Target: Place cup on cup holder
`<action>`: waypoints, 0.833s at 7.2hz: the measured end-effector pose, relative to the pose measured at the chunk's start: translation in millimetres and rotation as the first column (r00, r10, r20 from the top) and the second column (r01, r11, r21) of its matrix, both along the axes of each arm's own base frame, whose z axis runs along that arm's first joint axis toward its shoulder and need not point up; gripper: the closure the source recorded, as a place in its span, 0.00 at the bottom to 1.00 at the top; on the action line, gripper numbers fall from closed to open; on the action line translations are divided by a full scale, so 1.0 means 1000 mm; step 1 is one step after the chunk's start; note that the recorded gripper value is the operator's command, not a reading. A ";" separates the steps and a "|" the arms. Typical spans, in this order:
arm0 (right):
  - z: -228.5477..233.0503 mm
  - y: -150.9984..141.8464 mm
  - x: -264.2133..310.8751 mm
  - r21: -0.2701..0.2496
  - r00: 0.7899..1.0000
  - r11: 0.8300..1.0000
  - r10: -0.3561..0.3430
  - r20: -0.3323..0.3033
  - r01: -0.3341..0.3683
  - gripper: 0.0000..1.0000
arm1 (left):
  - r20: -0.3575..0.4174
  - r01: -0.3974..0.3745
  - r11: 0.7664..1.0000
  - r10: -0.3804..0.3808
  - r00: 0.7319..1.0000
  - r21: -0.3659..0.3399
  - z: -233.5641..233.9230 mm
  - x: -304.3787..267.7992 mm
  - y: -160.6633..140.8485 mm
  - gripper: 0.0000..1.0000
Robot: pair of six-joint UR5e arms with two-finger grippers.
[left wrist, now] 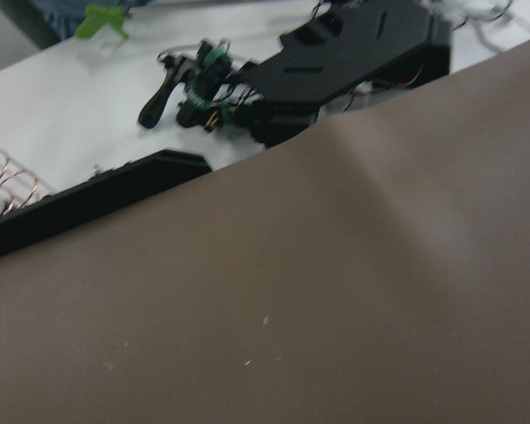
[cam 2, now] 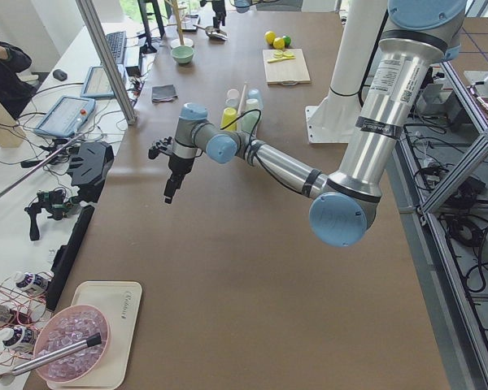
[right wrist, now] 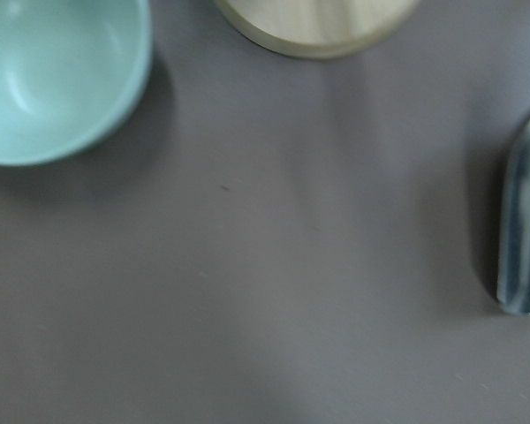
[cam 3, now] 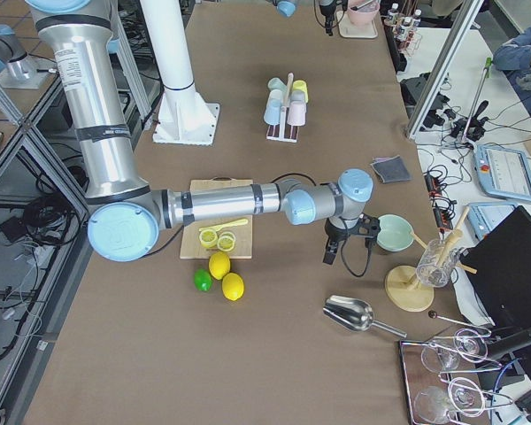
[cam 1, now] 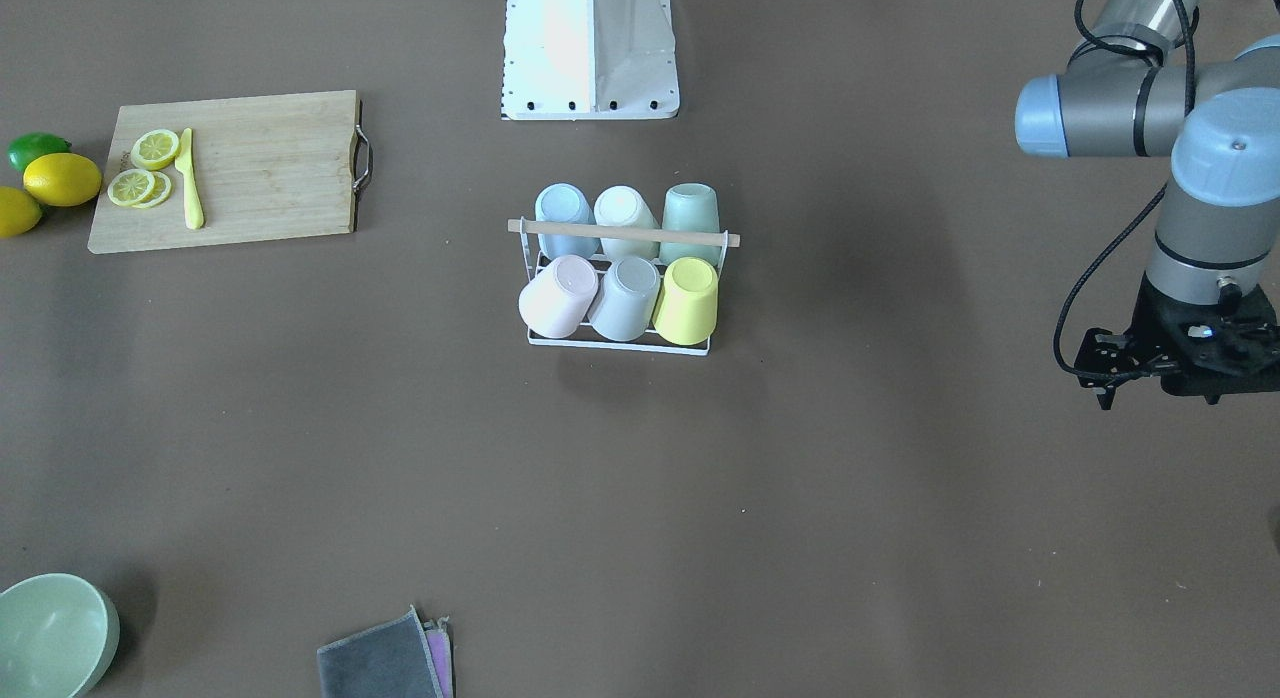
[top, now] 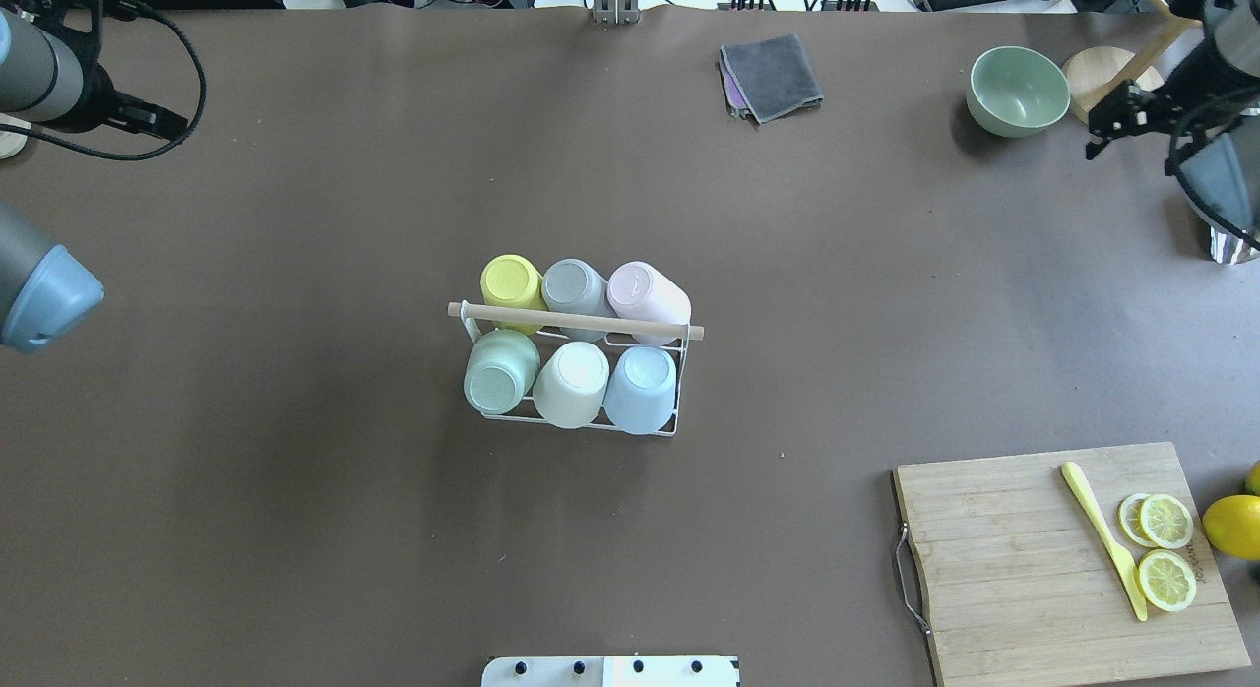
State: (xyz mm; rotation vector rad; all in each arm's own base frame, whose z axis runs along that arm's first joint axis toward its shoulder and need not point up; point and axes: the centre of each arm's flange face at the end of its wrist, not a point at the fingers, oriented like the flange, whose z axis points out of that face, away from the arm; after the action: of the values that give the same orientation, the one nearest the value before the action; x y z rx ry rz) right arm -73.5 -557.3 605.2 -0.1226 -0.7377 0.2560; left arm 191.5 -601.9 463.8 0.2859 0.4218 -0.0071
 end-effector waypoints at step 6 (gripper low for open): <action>0.073 0.092 0.145 0.149 0.964 0.955 -0.239 -0.117 0.255 0.00 | -0.216 -0.053 0.896 -0.049 0.975 -0.441 0.222 -0.168 0.042 0.03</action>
State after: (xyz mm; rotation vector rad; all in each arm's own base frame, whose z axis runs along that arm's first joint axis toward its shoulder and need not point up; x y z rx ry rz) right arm 72.0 -465.2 678.4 -0.0455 -0.6357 -0.0385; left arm 23.1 -559.7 685.4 -0.1718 0.6295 -0.1338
